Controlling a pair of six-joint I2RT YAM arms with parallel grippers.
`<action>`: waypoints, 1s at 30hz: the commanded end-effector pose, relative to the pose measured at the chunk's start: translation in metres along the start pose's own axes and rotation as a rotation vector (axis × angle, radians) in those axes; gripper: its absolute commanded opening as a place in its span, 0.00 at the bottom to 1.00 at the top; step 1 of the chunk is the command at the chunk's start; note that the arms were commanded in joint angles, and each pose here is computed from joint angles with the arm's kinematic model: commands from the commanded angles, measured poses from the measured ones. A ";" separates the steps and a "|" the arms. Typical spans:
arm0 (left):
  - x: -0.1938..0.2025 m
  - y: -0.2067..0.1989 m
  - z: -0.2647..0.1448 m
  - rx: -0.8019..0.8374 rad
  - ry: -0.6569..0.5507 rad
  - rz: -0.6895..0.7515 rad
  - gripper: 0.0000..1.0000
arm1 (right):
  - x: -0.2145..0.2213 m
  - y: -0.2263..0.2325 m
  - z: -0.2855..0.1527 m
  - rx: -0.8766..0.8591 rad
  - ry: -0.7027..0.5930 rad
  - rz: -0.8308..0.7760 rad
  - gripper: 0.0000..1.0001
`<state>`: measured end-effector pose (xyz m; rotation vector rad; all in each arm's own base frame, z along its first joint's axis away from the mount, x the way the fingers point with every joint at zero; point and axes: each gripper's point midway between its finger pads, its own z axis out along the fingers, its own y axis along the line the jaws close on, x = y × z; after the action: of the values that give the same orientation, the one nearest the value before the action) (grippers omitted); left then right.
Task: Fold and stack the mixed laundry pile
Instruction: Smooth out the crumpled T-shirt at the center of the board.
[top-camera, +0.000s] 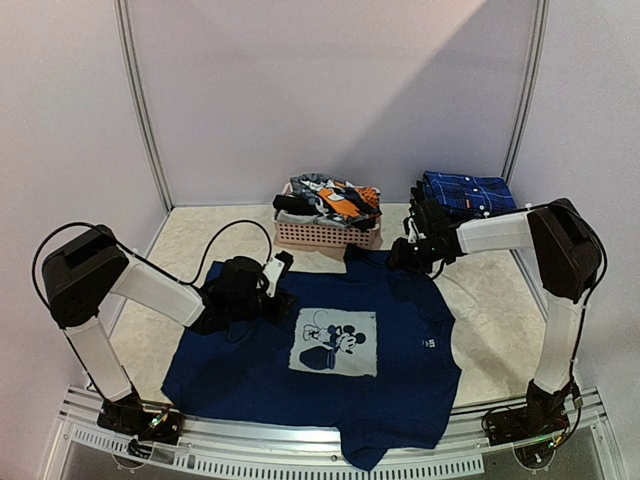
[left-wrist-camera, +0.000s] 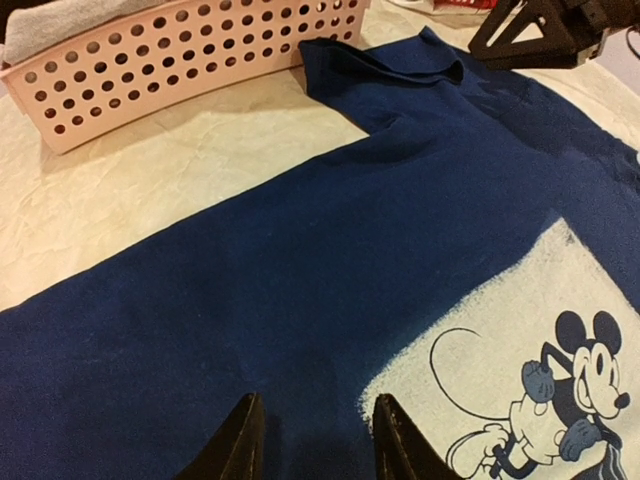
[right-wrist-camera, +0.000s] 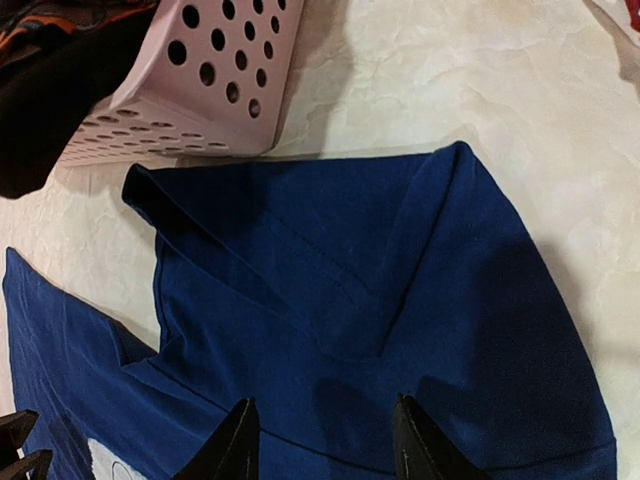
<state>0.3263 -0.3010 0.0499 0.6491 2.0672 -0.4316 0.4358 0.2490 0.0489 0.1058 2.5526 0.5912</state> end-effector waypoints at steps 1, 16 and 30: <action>0.012 -0.009 0.000 0.024 0.008 0.016 0.38 | -0.001 -0.002 0.011 0.010 0.016 -0.002 0.45; 0.017 -0.009 0.005 0.026 0.017 0.021 0.37 | -0.012 -0.006 0.026 0.010 0.021 0.009 0.25; 0.019 -0.007 0.009 0.017 0.022 0.024 0.36 | -0.036 -0.002 0.029 -0.006 -0.005 0.009 0.00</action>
<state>0.3225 -0.2990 0.0323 0.6624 2.0906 -0.4241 0.4723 0.2531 0.0431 0.1176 2.5477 0.6011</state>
